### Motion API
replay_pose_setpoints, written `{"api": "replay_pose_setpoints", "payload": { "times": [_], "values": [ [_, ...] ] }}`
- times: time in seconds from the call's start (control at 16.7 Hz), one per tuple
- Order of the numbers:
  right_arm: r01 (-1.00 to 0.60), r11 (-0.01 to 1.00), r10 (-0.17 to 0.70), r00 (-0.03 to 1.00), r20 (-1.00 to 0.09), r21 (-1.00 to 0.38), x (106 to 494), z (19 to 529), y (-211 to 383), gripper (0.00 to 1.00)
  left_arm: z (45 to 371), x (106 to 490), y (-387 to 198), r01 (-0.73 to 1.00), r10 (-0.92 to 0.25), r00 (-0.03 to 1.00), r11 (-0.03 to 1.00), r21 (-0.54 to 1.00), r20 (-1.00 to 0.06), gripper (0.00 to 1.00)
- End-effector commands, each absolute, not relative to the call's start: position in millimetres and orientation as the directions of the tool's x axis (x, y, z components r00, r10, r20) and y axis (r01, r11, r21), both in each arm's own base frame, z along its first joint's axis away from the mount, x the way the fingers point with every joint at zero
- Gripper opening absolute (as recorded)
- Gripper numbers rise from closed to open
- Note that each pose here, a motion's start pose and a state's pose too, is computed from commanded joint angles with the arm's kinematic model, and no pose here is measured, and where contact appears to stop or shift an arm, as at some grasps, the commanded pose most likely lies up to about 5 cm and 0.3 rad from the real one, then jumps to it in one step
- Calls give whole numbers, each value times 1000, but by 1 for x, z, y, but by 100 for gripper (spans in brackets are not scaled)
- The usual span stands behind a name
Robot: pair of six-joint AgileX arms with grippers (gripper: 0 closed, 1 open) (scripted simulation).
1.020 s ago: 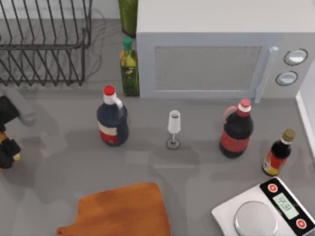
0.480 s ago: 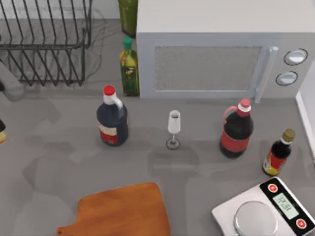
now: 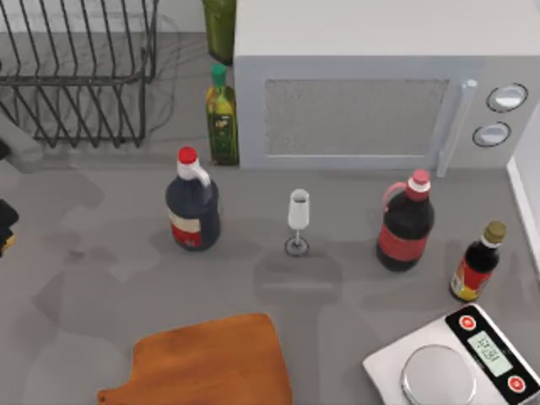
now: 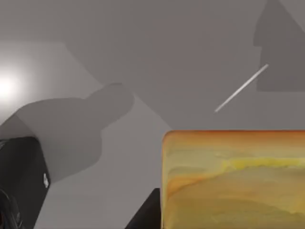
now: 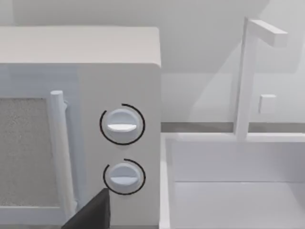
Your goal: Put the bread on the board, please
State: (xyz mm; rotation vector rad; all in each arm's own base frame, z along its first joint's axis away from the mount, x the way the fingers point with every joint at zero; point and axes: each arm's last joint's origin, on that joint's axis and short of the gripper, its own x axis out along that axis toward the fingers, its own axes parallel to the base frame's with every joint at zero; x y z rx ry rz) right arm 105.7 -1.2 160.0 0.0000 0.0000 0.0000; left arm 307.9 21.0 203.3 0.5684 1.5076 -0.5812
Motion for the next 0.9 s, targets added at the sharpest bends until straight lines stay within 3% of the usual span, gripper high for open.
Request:
{"api": "replay_pose_setpoints", "payload": {
  "times": [0.24, 0.54, 0.72, 0.9],
  "values": [
    [0, 1000, 0, 1000, 0, 0, 106, 160, -1, 100, 189, 306, 10, 452, 8, -47, 892, -14, -999, 0],
    [0, 1000, 0, 1000, 0, 0, 106, 160, -1, 100, 168, 298, -17, -21, 30, -106, 999, 32, -994, 0],
    [0, 1000, 0, 1000, 0, 0, 106, 160, -1, 100, 156, 288, -39, -335, 47, -146, 937, 94, -988, 0],
    [0, 1000, 0, 1000, 0, 0, 106, 160, -1, 100, 149, 275, -63, -599, 65, -175, 785, 159, -982, 0]
  ]
}}
